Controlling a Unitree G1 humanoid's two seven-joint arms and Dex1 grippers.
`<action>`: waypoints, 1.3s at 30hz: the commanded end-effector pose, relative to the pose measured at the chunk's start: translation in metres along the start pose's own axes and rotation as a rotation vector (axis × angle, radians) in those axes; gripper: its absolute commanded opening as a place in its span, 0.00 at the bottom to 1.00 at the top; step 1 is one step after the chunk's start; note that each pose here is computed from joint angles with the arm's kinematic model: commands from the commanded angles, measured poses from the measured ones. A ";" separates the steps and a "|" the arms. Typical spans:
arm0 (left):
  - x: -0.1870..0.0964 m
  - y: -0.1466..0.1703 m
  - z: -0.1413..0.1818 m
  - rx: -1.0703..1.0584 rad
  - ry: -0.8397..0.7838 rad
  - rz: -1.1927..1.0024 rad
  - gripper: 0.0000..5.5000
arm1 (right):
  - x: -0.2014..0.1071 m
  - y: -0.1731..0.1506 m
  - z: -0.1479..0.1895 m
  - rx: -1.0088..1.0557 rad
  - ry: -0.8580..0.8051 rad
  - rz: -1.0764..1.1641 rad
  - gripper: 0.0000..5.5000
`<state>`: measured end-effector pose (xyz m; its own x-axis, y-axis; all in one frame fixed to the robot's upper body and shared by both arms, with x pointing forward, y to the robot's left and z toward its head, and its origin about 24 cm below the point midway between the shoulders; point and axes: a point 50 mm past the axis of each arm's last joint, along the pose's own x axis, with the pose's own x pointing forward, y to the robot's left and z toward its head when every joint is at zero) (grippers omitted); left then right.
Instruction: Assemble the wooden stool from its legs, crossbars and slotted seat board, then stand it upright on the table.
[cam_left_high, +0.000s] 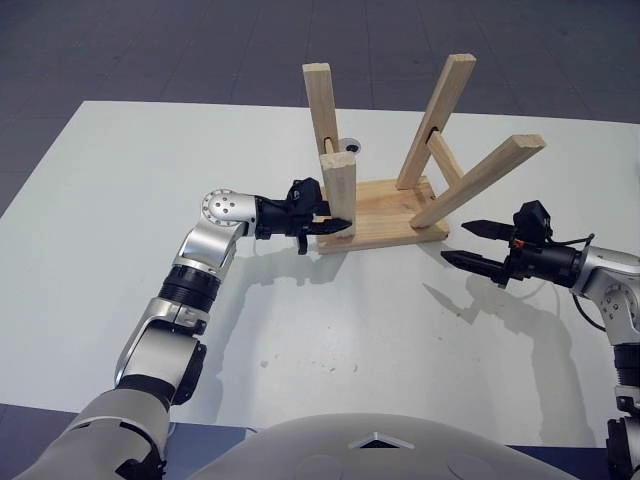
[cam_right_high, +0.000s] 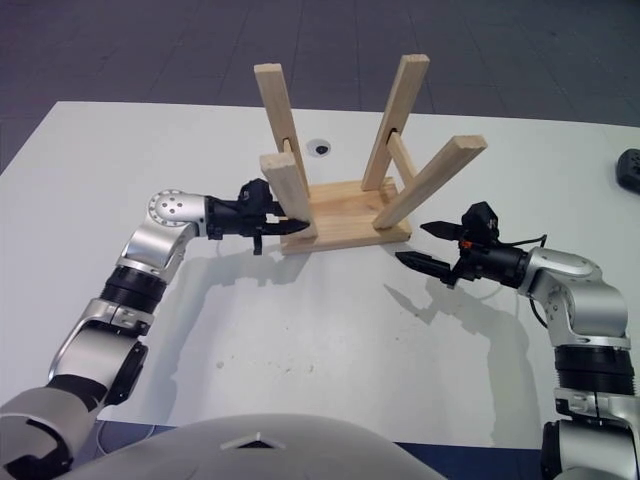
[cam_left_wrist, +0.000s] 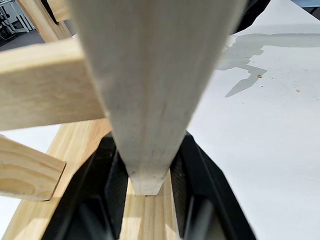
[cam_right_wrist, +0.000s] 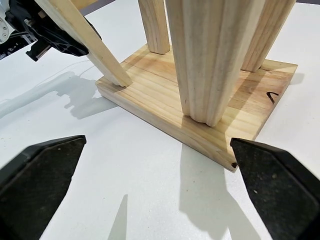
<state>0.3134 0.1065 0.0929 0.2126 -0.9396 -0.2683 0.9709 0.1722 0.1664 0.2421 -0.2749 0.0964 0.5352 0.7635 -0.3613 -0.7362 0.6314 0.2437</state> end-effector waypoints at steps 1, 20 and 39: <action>-0.026 -0.005 0.005 -0.022 -0.030 0.038 0.19 | -0.003 -0.008 0.002 -0.033 0.024 -0.032 0.98; -0.062 -0.034 0.012 0.417 0.018 -0.008 0.19 | 0.033 0.025 0.025 -0.108 0.009 0.310 0.98; -0.063 -0.020 0.013 0.001 0.015 -0.071 0.19 | 0.055 0.036 0.011 -0.186 0.000 0.380 0.64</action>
<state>0.2747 0.1598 0.1086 0.1237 -0.9346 -0.3336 0.9869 0.0809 0.1395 0.2533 -0.2174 0.0951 0.2506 0.9173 -0.3094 -0.9353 0.3118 0.1670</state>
